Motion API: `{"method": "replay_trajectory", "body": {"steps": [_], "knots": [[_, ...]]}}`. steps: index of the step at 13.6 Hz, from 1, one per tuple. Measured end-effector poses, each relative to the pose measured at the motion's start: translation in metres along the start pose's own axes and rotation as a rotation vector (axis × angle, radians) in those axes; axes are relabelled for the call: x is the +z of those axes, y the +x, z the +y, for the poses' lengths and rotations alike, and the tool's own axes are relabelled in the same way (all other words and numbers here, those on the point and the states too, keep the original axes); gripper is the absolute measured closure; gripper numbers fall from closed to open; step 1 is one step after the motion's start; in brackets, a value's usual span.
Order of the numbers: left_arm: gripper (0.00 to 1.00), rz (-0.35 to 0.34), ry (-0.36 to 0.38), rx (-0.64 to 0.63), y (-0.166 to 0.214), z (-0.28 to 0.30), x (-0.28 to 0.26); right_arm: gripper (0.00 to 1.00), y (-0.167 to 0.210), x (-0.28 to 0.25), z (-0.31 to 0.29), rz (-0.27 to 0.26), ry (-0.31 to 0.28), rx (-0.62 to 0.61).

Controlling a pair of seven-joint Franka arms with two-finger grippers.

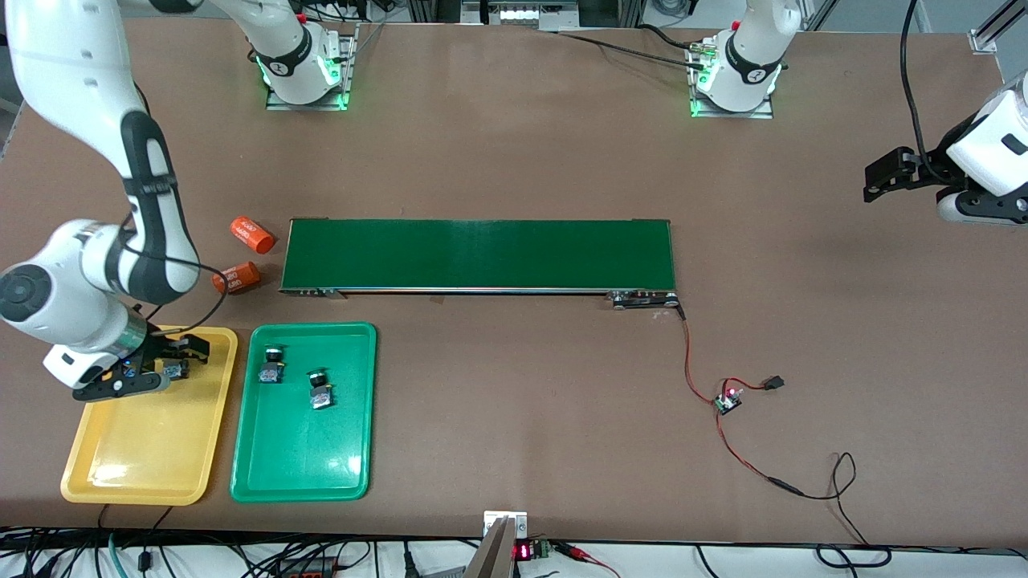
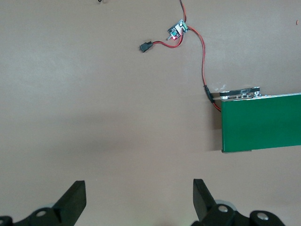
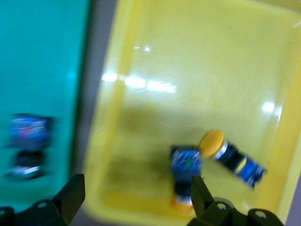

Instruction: Sort buttons by color to trays

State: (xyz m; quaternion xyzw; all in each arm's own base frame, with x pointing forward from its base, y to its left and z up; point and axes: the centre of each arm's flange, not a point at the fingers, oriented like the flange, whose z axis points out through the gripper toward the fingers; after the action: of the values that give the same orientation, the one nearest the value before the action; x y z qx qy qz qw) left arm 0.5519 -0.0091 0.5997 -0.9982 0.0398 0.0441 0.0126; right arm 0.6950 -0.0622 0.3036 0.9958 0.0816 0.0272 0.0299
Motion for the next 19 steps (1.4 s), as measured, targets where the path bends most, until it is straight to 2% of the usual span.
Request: {"method": "replay_trajectory", "body": {"steps": [3, 6, 8, 12, 19], "knots": [[0.0, 0.0, 0.0, 0.0, 0.0, 0.0, 0.0, 0.0, -0.019, -0.127, -0.026, -0.035, 0.066, 0.023], [0.0, -0.001, 0.0, 0.0, 0.001, 0.0, 0.001, 0.0, -0.06, -0.226, -0.037, -0.065, 0.042, -0.018], [0.0, -0.001, 0.0, 0.0, 0.001, 0.0, 0.001, 0.0, -0.086, -0.266, -0.044, -0.102, 0.045, 0.002], [0.0, -0.002, 0.0, 0.0, 0.001, 0.0, 0.001, 0.0, -0.105, -0.276, -0.062, -0.165, 0.051, 0.047], [0.0, -0.002, 0.0, 0.0, 0.001, 0.0, 0.001, 0.0, -0.111, -0.272, -0.059, -0.211, 0.056, 0.057]]}}
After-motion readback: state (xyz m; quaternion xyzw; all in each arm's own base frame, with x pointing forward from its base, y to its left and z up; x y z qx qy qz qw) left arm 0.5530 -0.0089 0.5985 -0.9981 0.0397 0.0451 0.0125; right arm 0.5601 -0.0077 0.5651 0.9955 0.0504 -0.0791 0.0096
